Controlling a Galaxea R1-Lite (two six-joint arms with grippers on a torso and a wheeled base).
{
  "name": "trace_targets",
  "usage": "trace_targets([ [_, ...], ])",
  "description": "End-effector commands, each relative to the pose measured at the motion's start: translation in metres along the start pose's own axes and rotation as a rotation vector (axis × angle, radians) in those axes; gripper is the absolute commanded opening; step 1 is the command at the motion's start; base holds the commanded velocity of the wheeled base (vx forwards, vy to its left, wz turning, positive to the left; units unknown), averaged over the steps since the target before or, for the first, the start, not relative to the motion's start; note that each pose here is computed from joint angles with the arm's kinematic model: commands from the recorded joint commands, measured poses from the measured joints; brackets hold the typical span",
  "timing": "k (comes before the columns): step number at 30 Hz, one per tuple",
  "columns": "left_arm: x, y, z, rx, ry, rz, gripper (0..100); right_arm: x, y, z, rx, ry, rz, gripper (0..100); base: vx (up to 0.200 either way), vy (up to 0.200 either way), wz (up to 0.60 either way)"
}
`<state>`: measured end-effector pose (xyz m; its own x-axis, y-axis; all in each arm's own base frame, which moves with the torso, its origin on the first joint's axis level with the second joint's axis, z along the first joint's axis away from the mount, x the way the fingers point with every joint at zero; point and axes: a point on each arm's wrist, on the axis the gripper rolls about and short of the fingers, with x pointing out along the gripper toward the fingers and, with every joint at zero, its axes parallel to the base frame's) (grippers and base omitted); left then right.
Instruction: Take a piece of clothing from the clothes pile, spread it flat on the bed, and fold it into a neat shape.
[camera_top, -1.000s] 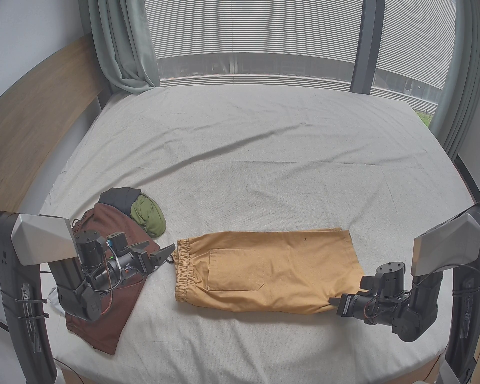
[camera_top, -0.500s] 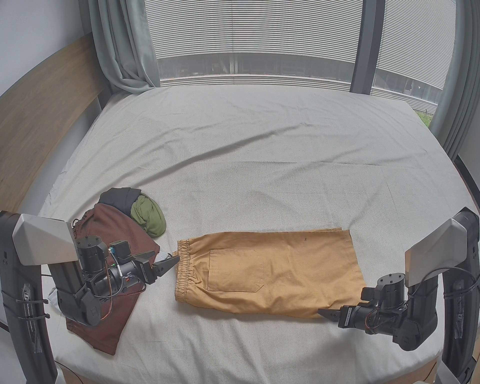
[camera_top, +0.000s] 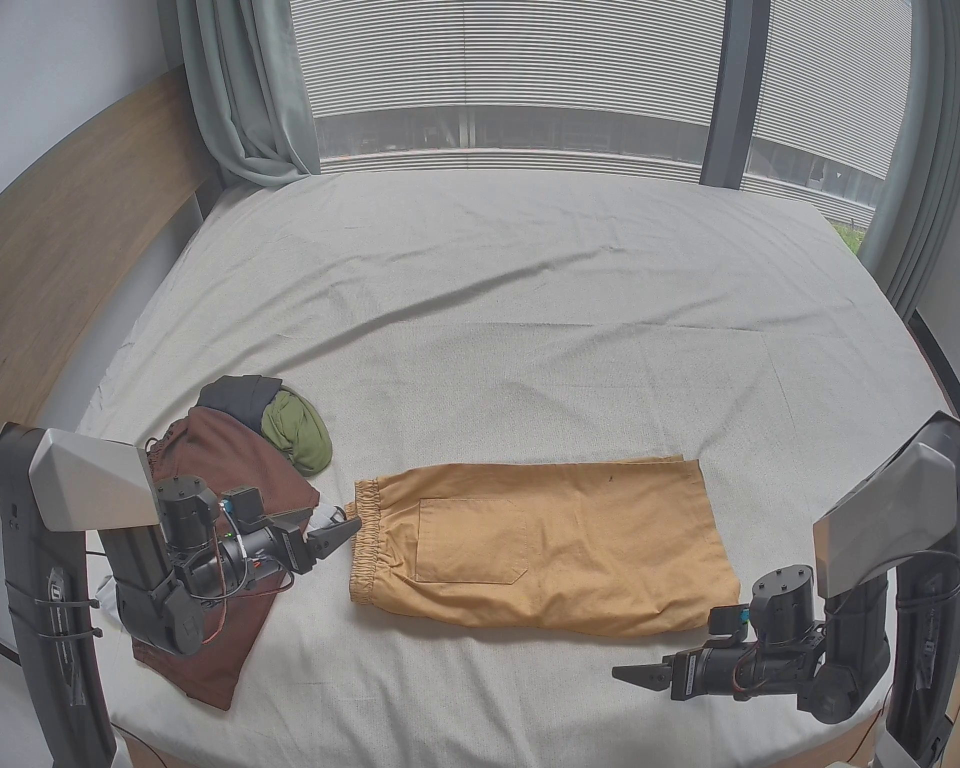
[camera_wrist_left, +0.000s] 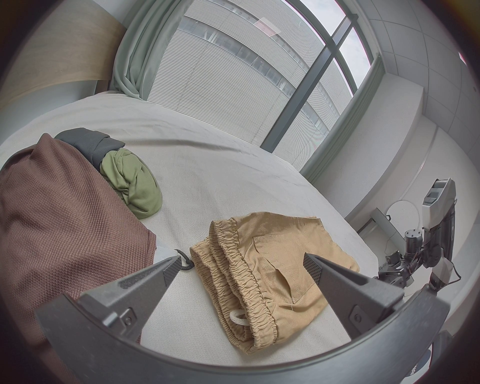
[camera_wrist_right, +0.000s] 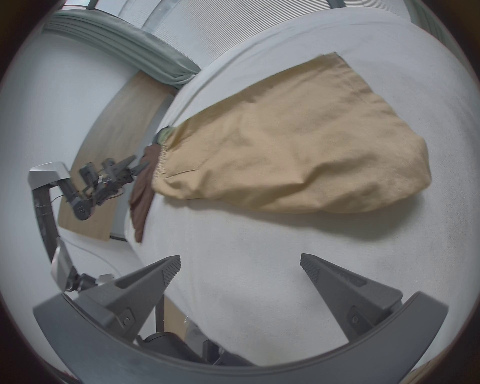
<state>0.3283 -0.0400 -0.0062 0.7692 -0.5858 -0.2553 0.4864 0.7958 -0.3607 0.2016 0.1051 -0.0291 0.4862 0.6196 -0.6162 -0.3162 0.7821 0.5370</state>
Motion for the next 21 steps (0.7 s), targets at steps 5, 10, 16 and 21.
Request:
trace_targets([
  [5,0.0,0.001,-0.002,-0.004,0.004,0.002,100,-0.018,0.026,0.02,-0.078,-0.098,0.137,100,0.0,0.0,0.0],
  [10,0.002,0.003,-0.007,-0.006,0.021,-0.008,100,-0.027,0.03,0.033,-0.087,-0.168,0.158,100,0.0,0.0,0.0],
  [16,0.005,0.001,-0.013,-0.021,0.042,-0.016,100,-0.031,0.013,0.044,-0.05,-0.223,0.11,100,0.0,0.0,0.0],
  [21,0.01,0.003,-0.022,-0.031,0.064,-0.018,100,-0.035,0.004,0.049,-0.031,-0.244,0.1,100,0.0,0.0,0.0],
])
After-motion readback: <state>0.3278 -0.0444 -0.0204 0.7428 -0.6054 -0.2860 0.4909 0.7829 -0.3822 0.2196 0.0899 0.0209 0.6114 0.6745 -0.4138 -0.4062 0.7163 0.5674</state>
